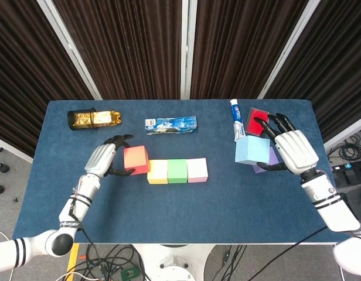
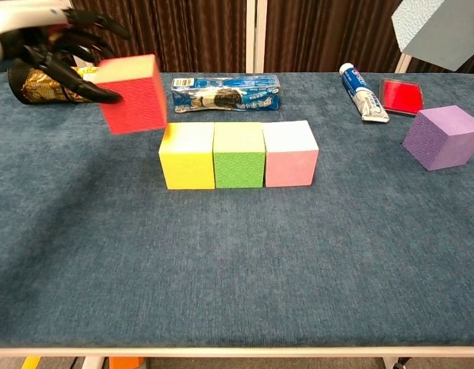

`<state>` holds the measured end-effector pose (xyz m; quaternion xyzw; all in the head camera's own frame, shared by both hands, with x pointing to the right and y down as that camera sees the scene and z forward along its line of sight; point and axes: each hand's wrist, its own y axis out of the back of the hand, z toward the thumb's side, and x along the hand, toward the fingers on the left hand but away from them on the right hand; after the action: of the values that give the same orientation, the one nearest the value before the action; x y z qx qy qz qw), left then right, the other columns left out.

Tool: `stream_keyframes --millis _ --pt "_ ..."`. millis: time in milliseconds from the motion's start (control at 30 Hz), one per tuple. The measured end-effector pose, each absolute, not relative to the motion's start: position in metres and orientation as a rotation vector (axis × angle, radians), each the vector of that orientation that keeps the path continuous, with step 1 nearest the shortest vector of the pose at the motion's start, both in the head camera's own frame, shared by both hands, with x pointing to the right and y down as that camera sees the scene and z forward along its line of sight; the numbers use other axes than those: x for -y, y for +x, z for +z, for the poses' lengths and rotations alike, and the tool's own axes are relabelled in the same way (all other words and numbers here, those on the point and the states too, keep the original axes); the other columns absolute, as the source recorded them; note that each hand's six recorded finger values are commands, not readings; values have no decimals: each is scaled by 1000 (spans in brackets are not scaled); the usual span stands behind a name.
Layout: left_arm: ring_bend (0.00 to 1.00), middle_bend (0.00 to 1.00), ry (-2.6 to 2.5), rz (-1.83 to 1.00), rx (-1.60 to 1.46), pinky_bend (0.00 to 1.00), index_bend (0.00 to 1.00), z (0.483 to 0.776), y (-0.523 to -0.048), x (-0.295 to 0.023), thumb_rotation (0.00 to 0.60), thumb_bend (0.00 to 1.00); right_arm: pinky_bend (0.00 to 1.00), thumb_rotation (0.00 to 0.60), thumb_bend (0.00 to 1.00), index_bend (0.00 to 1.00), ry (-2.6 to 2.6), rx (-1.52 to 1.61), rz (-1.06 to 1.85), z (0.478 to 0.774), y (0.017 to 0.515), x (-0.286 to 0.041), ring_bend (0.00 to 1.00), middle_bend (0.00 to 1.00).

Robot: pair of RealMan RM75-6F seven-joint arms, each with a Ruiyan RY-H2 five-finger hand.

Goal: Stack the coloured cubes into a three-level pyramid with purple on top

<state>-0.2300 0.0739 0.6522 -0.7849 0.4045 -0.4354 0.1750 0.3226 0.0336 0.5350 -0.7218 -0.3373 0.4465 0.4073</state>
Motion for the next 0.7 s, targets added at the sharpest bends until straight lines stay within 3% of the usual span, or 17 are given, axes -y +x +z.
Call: stream_keyframes --millis 700 --pt "132 542 -2205 -1227 -1198 136 149 665 -183 -79 600 274 0 600 124 0 -1800 972 1232 548 378 -21 70 571"
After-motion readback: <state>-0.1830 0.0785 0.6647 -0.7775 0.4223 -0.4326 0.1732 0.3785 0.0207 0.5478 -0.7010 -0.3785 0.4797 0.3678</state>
